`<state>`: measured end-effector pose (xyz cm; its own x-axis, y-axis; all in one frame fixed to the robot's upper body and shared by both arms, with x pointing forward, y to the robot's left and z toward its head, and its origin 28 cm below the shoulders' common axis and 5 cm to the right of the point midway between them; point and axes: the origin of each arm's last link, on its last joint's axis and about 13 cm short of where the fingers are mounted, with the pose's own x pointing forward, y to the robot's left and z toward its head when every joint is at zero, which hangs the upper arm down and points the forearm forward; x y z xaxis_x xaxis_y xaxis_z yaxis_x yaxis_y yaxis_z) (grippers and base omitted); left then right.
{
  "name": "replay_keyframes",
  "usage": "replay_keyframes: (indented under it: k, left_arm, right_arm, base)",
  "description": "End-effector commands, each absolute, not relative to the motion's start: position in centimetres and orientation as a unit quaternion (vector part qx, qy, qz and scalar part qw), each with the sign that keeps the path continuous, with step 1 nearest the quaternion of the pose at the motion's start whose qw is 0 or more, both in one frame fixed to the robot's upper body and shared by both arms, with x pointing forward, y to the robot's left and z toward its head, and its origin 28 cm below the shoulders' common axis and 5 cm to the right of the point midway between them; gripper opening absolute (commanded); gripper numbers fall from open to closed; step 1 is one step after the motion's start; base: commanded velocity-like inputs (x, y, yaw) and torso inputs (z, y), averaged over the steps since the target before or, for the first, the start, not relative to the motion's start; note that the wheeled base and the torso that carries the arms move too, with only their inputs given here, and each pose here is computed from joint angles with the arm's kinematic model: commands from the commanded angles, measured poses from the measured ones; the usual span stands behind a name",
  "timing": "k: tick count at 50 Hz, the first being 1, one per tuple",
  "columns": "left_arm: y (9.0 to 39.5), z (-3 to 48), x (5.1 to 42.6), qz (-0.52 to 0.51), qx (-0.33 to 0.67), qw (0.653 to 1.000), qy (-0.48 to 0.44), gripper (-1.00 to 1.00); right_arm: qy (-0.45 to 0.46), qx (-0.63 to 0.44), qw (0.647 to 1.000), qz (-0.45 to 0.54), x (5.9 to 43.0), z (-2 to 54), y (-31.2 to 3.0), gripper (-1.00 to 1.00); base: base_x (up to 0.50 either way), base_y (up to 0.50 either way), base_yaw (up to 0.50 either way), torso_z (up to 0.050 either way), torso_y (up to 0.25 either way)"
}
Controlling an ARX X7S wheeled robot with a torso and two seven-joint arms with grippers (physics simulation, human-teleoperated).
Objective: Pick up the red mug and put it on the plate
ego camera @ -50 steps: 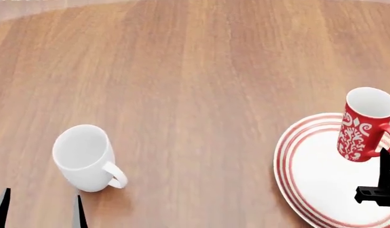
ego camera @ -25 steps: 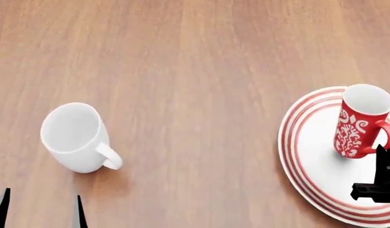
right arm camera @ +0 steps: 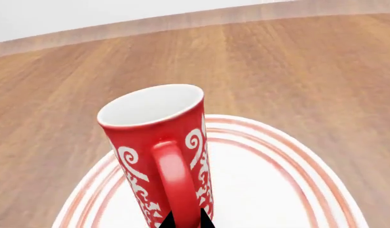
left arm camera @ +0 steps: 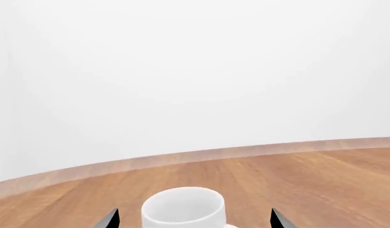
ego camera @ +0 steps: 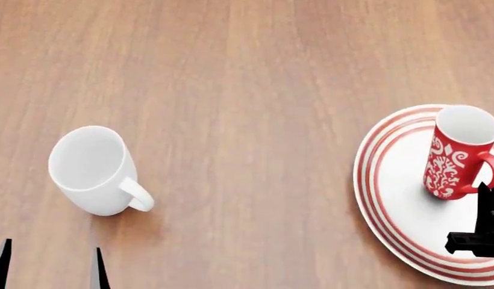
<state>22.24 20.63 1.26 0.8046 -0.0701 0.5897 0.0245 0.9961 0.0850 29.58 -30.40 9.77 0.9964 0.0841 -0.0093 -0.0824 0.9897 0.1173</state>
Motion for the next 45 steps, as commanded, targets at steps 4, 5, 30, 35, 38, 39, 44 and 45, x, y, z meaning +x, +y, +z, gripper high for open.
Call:
replay_keyframes:
  k: [4, 5, 30, 35, 38, 39, 44, 45]
  left_arm:
    - [20.6, 1.3, 22.2, -0.028, 0.037, 0.948, -0.314, 1.0]
    - [20.6, 1.3, 22.2, -0.028, 0.037, 0.948, -0.314, 1.0]
    - [20.6, 1.3, 22.3, -0.031, 0.036, 0.948, -0.314, 1.0]
    - [20.6, 1.3, 22.3, -0.031, 0.036, 0.948, -0.314, 1.0]
    - [20.6, 1.3, 22.3, -0.032, 0.036, 0.948, -0.314, 1.0]
    - [20.6, 1.3, 22.3, -0.033, 0.036, 0.948, -0.313, 1.0]
    - [20.6, 1.3, 22.3, -0.032, 0.036, 0.948, -0.314, 1.0]
    - [20.6, 1.3, 22.3, -0.032, 0.036, 0.948, -0.314, 1.0]
  right_arm:
    - [0.004, 0.057, 0.997, 0.049, 29.3, 9.5, -30.5, -1.0]
    - [0.004, 0.056, 0.997, 0.049, 29.3, 9.4, -30.5, -1.0]
    - [0.022, 0.054, 0.997, 0.053, 29.1, 7.7, -30.4, 1.0]
    - [0.026, 0.057, 0.997, 0.052, 29.0, 7.3, -30.4, 1.0]
    - [0.03, 0.059, 0.996, 0.052, 28.8, 7.0, -30.4, 1.0]
    - [0.03, 0.06, 0.996, 0.052, 28.8, 6.9, -30.5, 1.0]
    - [0.033, 0.062, 0.996, 0.05, 28.7, 6.6, -30.6, 1.0]
    - [0.033, 0.062, 0.996, 0.05, 28.7, 6.6, -30.6, 1.0]
  base:
    - [0.0, 0.0, 0.0, 0.0, 0.0]
    - [0.0, 0.0, 0.0, 0.0, 0.0]
    - [0.0, 0.0, 0.0, 0.0, 0.0]
    - [0.0, 0.0, 0.0, 0.0, 0.0]
    - [0.0, 0.0, 0.0, 0.0, 0.0]
    - [0.0, 0.0, 0.0, 0.0, 0.0]
    - [0.0, 0.0, 0.0, 0.0, 0.0]
    - [0.0, 0.0, 0.0, 0.0, 0.0]
